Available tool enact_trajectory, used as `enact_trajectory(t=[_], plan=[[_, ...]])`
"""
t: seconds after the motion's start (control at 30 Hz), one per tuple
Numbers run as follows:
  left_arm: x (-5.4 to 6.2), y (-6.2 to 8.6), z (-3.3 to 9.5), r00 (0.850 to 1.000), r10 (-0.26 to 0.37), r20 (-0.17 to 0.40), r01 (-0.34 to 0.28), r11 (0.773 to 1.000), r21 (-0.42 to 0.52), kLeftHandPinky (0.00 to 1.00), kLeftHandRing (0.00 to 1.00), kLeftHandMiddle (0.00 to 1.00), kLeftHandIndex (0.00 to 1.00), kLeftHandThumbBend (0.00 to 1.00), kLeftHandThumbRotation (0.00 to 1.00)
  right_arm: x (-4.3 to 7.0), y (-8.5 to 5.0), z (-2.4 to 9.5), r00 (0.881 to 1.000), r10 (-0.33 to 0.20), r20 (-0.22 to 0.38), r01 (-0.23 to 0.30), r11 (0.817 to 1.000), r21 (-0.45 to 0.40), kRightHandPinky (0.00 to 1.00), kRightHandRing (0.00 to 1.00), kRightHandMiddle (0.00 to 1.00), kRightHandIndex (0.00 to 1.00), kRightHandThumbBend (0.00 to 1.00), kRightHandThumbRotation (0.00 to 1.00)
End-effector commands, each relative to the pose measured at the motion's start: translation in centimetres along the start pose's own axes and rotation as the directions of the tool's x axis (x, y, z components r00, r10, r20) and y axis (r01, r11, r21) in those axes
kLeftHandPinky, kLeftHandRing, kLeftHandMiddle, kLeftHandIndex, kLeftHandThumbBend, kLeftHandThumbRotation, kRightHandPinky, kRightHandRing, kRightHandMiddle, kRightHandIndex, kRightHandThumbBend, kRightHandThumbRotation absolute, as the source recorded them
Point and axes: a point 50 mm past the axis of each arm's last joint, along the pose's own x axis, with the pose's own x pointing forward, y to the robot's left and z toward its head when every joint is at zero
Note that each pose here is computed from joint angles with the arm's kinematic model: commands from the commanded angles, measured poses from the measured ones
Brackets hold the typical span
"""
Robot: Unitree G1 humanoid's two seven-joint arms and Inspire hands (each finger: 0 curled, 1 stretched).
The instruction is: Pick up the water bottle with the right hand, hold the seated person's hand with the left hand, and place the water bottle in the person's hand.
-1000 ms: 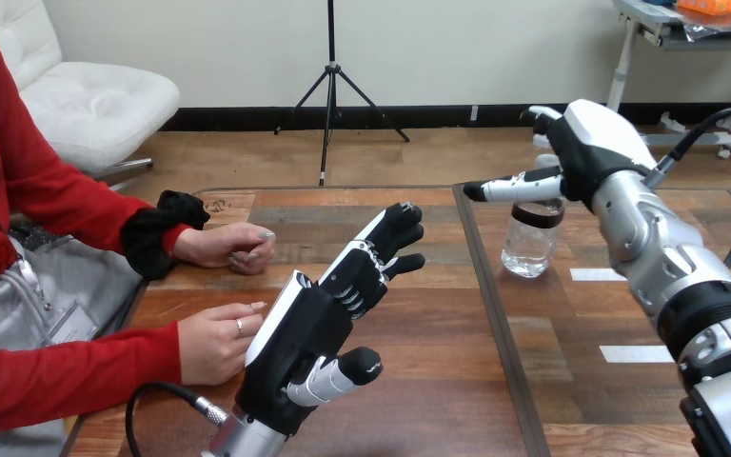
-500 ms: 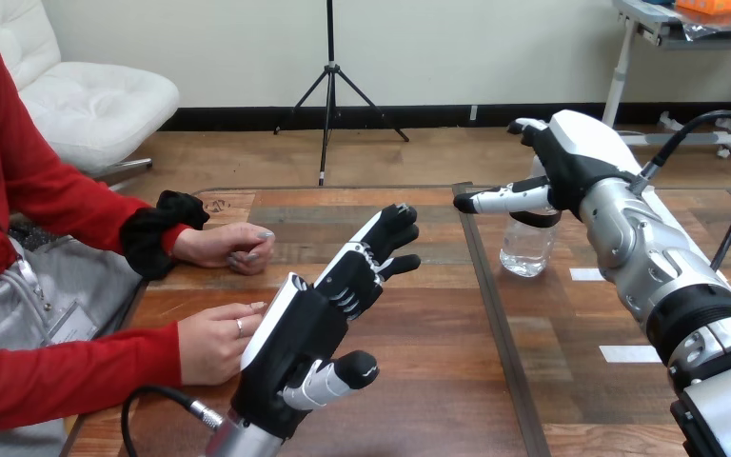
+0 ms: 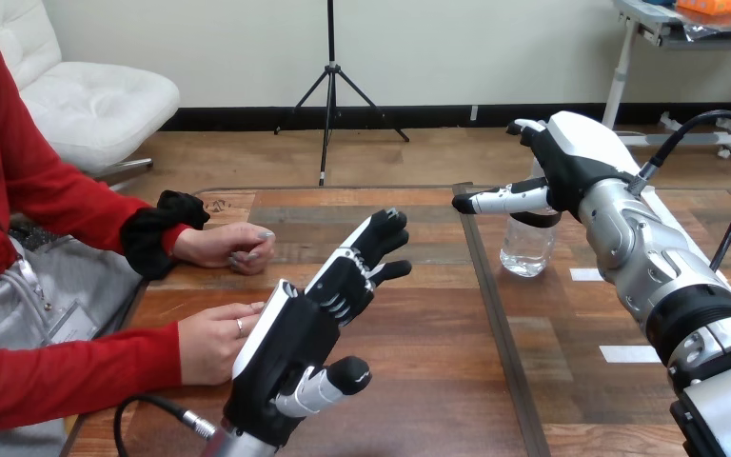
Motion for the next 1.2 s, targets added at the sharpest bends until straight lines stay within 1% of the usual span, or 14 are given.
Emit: enact_trajectory(t=[0.0, 0.23, 0.57, 0.63, 0.67, 0.77, 0.87, 0.93, 1.07, 1.17], plan=[[0.8, 0.2, 0.6, 0.999, 0.014, 0.051, -0.016, 1.0, 0.022, 0.85, 0.94, 0.95, 0.93, 1.0, 0.78, 0.5, -2.3, 1.5, 0.998, -0.047, 0.043, 0.047, 0.999, 0.004, 0.76, 0.94, 0.92, 0.92, 1.0, 0.59], [0.7, 0.2, 0.5, 0.999, 0.015, 0.046, -0.015, 1.0, 0.006, 0.85, 0.93, 0.95, 0.93, 1.0, 0.77, 0.5, -2.2, 1.3, 0.998, -0.041, 0.038, 0.041, 0.999, 0.009, 0.75, 0.93, 0.92, 0.93, 1.0, 0.59], [0.5, 0.3, 0.6, 0.999, 0.016, 0.051, -0.017, 1.0, 0.02, 0.85, 0.93, 0.95, 0.93, 1.0, 0.78, 0.4, -1.8, 1.0, 0.999, -0.032, 0.037, 0.032, 0.999, 0.01, 0.71, 0.9, 0.9, 0.92, 1.0, 0.6], [0.5, 0.3, 0.6, 0.999, 0.015, 0.049, -0.016, 1.0, 0.019, 0.85, 0.93, 0.95, 0.93, 1.0, 0.78, 0.4, -1.8, 0.9, 0.998, -0.037, 0.043, 0.037, 0.999, 0.002, 0.7, 0.88, 0.89, 0.9, 1.0, 0.59], [0.5, 0.3, 0.6, 0.999, 0.015, 0.05, -0.016, 1.0, 0.02, 0.85, 0.93, 0.95, 0.93, 1.0, 0.78, 0.3, -1.7, 0.9, 0.998, -0.039, 0.046, 0.039, 0.999, -0.002, 0.68, 0.85, 0.87, 0.88, 1.0, 0.59], [0.5, 0.4, 0.6, 0.999, 0.015, 0.049, -0.016, 1.0, 0.017, 0.85, 0.93, 0.95, 0.93, 1.0, 0.78, 0.3, -1.6, 0.8, 0.998, -0.041, 0.052, 0.041, 0.999, -0.005, 0.66, 0.82, 0.86, 0.87, 1.0, 0.58], [0.4, 0.4, 0.6, 0.999, 0.014, 0.049, -0.015, 1.0, 0.011, 0.85, 0.93, 0.95, 0.93, 1.0, 0.78, 0.3, -1.5, 0.7, 0.998, -0.038, 0.054, 0.038, 0.999, -0.006, 0.65, 0.78, 0.83, 0.84, 1.0, 0.56], [0.4, 0.4, 0.7, 0.999, 0.013, 0.052, -0.014, 1.0, 0.008, 0.85, 0.93, 0.95, 0.93, 1.0, 0.78, 0.3, -1.5, 0.6, 0.998, -0.035, 0.053, 0.035, 0.999, -0.006, 0.65, 0.75, 0.8, 0.81, 1.0, 0.52], [0.4, 0.5, 0.7, 0.998, 0.018, 0.06, -0.018, 1.0, 0.007, 0.84, 0.93, 0.95, 0.93, 1.0, 0.77, 0.2, -1.3, 0.3, 0.998, -0.026, 0.05, 0.026, 1.0, -0.001, 0.65, 0.73, 0.77, 0.78, 1.0, 0.46], [0.3, 0.7, 0.8, 0.998, 0.022, 0.065, -0.023, 1.0, 0.006, 0.84, 0.93, 0.95, 0.93, 1.0, 0.77, 0.1, -1.1, 0.1, 0.999, -0.022, 0.042, 0.021, 0.999, 0.025, 0.64, 0.7, 0.74, 0.75, 1.0, 0.37]])
